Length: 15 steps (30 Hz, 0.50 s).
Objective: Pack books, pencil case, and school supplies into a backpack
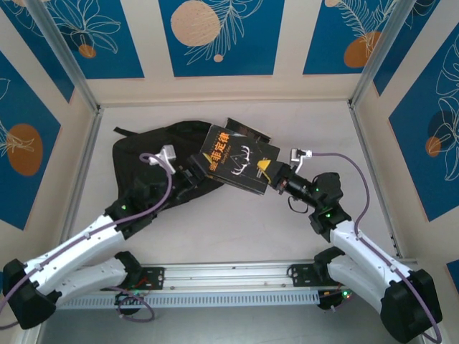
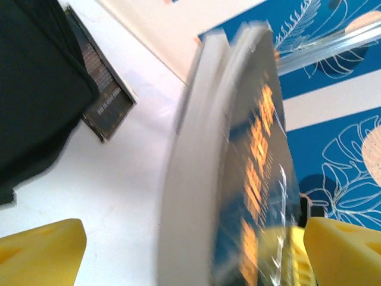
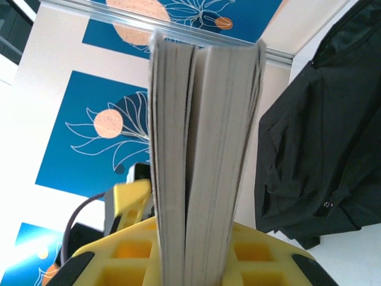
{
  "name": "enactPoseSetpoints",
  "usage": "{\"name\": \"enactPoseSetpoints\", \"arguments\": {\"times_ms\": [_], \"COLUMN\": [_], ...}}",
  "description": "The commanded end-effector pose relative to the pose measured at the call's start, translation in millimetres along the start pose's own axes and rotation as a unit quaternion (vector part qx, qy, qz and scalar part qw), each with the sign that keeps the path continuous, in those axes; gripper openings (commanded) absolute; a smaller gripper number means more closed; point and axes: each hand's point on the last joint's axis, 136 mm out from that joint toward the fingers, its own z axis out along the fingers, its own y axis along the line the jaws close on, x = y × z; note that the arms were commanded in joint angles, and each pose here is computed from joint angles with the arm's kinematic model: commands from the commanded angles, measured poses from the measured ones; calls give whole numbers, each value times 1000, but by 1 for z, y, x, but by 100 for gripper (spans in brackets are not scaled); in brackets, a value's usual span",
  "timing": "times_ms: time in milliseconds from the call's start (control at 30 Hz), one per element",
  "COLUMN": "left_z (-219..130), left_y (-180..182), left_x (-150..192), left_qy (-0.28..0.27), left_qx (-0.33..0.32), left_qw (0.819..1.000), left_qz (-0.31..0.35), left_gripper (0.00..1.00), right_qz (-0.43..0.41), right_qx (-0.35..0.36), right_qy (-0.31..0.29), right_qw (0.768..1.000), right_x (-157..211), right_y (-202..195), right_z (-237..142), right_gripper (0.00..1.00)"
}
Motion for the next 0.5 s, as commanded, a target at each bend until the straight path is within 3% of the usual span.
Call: {"name": "enactPoseSetpoints", "arguments": {"times_ms": [0, 133, 300, 400, 467], "left_z": [8, 13, 1, -6, -8], "left_y": [1, -25, -50, -57, -57], "left_x": [4, 22, 31, 34, 35], "left_qy": [73, 163, 206, 216, 217], "left_qx": [41, 113, 164, 177, 182], "left_qw": [996, 980, 964, 959, 958], "left_qz": [8, 11, 33, 46, 51], "left_gripper": [93, 86, 73, 58, 37], "right_qz": [-47, -43, -37, -36, -35], "right_qx": [-57, -63, -46, -37, -31], "right_qy": [27, 55, 65, 64, 69], "right_qw": [997, 996, 996, 997, 997], "right_x": [7, 17, 23, 23, 22], "right_y": [38, 39, 29, 26, 25], "right_z": [-4, -7, -13, -16, -17], "right_gripper": [0, 0, 0, 0, 0]}}
